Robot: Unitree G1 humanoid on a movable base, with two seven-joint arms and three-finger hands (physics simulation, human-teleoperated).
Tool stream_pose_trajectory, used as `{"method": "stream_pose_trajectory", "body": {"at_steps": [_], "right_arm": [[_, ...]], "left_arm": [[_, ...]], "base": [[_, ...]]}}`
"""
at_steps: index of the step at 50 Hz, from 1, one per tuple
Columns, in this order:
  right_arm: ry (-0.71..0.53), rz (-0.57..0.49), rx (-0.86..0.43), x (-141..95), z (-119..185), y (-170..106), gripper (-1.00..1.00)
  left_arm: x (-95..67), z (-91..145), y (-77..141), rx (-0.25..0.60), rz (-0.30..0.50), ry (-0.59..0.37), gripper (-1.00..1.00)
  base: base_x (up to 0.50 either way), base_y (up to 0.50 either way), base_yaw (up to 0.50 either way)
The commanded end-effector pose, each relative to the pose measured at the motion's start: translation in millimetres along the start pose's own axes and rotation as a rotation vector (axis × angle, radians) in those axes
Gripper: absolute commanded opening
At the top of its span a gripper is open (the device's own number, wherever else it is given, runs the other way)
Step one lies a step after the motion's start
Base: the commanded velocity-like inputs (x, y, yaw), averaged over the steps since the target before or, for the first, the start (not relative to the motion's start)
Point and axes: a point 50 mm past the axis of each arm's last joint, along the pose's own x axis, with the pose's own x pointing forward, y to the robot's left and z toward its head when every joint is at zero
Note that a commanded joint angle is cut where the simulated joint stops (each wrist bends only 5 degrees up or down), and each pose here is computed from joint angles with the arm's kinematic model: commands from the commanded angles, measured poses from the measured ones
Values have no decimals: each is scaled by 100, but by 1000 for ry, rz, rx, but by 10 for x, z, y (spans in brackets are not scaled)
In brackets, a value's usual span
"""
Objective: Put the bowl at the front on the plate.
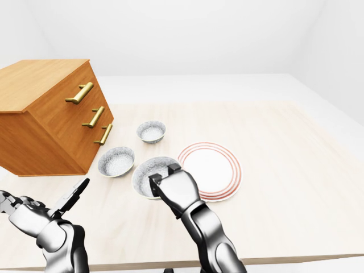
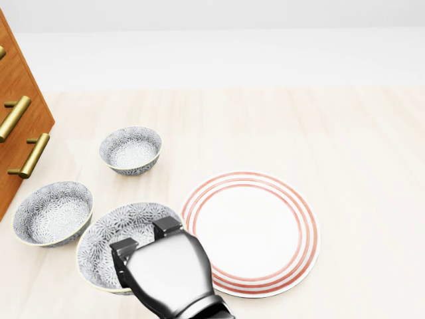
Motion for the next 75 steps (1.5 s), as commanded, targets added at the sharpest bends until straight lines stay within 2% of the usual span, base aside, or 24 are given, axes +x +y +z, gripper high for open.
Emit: {"method": "stream_pose_trajectory", "body": {"at_steps": [1,6,12,13,21,26,27,49,56,65,75], "right_arm": [[75,-104,-99,-172,-106,-109,-100],[69,-208,-59,-239,-145,-169,-100],[41,-338,53,-333,-179,-219,-100],[40,-385,104,-366,-208,-236,-100],[30,-430,145,-435,-235,-217,-100],[0,-368,132,-378,-163,-134,-100],[-10,-320,119,-330,-140,-78,-100],[-2,-316,118,-326,-146,-74,-100],[83,-332,104,-378,-381,-145,-100],[174,-314,25,-380,-567,-165,-100],[265,-229,-117,-331,-728,-133,-100]], "left_arm": [[4,-15,-6,2,-1,-2,100],[0,-1,1,-1,0,-4,100],[-3,-3,3,-2,0,-6,100],[-4,-1,3,-2,0,-7,100],[-2,-9,0,-4,0,-10,100],[-6,-5,5,-4,1,-11,100],[-5,-6,5,-4,1,-11,100],[-5,-6,5,-4,1,-11,100],[-5,4,10,-4,3,-10,100],[-7,2,9,-2,2,-12,100],[-5,4,4,-1,1,-10,100]], "base": [[0,0,0],[0,0,0],[0,0,0],[0,0,0],[0,0,0],[0,0,0],[0,0,0],[0,0,0],[0,0,0],[0,0,0],[0,0,0]]}}
